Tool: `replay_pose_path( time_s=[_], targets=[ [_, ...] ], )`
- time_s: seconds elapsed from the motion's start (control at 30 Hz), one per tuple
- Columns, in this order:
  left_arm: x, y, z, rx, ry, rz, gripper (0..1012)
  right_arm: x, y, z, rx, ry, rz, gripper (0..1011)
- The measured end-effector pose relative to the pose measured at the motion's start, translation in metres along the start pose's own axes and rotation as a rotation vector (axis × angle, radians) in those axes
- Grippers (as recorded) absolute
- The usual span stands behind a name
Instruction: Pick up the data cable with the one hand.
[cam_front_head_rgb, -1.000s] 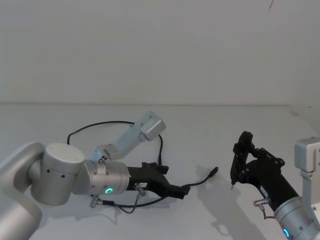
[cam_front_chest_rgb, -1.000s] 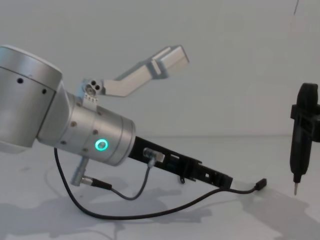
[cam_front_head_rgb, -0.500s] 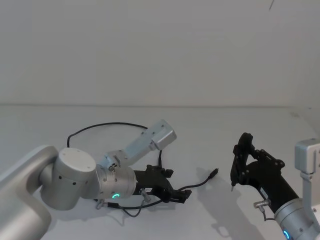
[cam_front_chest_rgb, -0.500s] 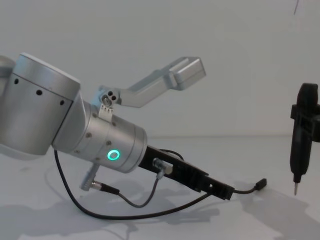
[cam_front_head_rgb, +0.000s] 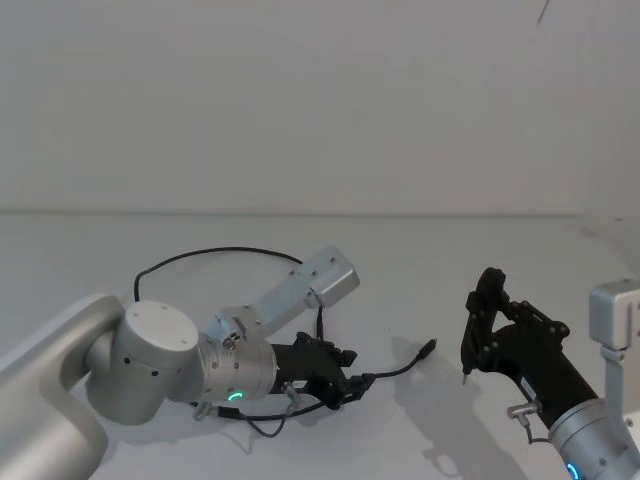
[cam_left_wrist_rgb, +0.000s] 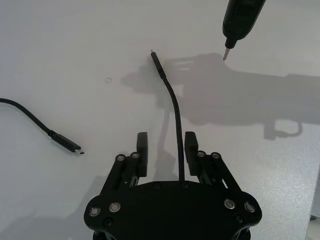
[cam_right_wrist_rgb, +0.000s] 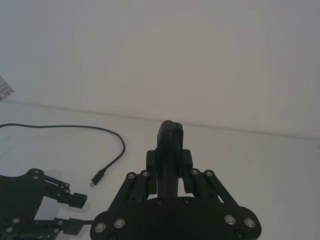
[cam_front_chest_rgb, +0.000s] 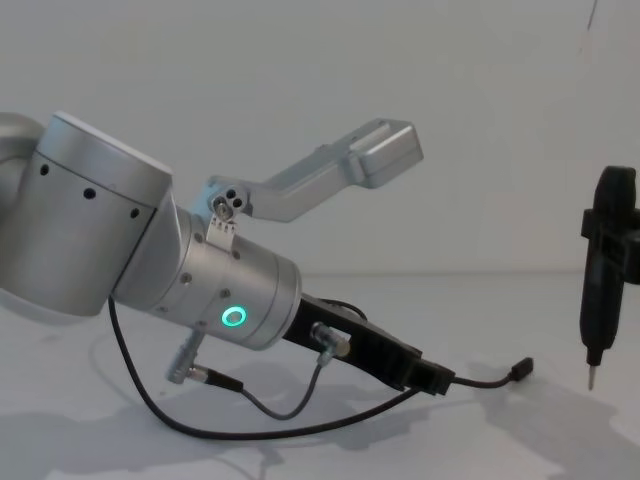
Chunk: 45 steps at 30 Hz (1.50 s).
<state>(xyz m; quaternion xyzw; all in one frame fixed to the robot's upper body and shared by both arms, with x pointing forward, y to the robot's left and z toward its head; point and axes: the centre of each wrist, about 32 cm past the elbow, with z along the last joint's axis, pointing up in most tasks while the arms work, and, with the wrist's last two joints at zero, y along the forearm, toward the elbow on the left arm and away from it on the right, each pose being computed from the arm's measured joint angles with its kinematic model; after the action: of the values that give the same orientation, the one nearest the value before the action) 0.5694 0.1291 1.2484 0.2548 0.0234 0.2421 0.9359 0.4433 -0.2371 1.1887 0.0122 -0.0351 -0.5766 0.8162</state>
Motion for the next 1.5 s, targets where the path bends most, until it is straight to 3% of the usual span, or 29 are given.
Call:
replay_pose_path(
  time_s=[0.03, 0.23, 0.33, 0.47, 1.07, 1.33, 1.5],
  targets=[
    [-0.0001, -0.0002, 0.0001, 0.000, -0.002, 0.001, 412, 0.000, 0.000, 0.000, 0.000, 0.000, 0.000, 279],
    [-0.0004, -0.0007, 0.0002, 0.000, -0.008, 0.002, 253, 0.000, 0.000, 0.000, 0.000, 0.000, 0.000, 279],
    [-0.0007, -0.0011, 0.0002, 0.001, -0.011, 0.002, 121, 0.000, 0.000, 0.000, 0.000, 0.000, 0.000, 279],
    [-0.0009, -0.0014, 0.0003, 0.001, -0.013, 0.002, 39, 0.000, 0.000, 0.000, 0.000, 0.000, 0.000, 279],
    [-0.0020, -0.0010, -0.0001, -0.011, -0.030, 0.008, 35, 0.000, 0.000, 0.002, 0.006, -0.001, 0.001, 279],
    [-0.0042, 0.0043, -0.0008, -0.050, -0.079, 0.031, 35, 0.003, 0.005, 0.016, 0.055, -0.014, 0.019, 279],
    [-0.0055, 0.0117, -0.0016, -0.089, -0.129, 0.050, 35, 0.005, 0.010, 0.030, 0.103, -0.025, 0.040, 279]
  ],
)
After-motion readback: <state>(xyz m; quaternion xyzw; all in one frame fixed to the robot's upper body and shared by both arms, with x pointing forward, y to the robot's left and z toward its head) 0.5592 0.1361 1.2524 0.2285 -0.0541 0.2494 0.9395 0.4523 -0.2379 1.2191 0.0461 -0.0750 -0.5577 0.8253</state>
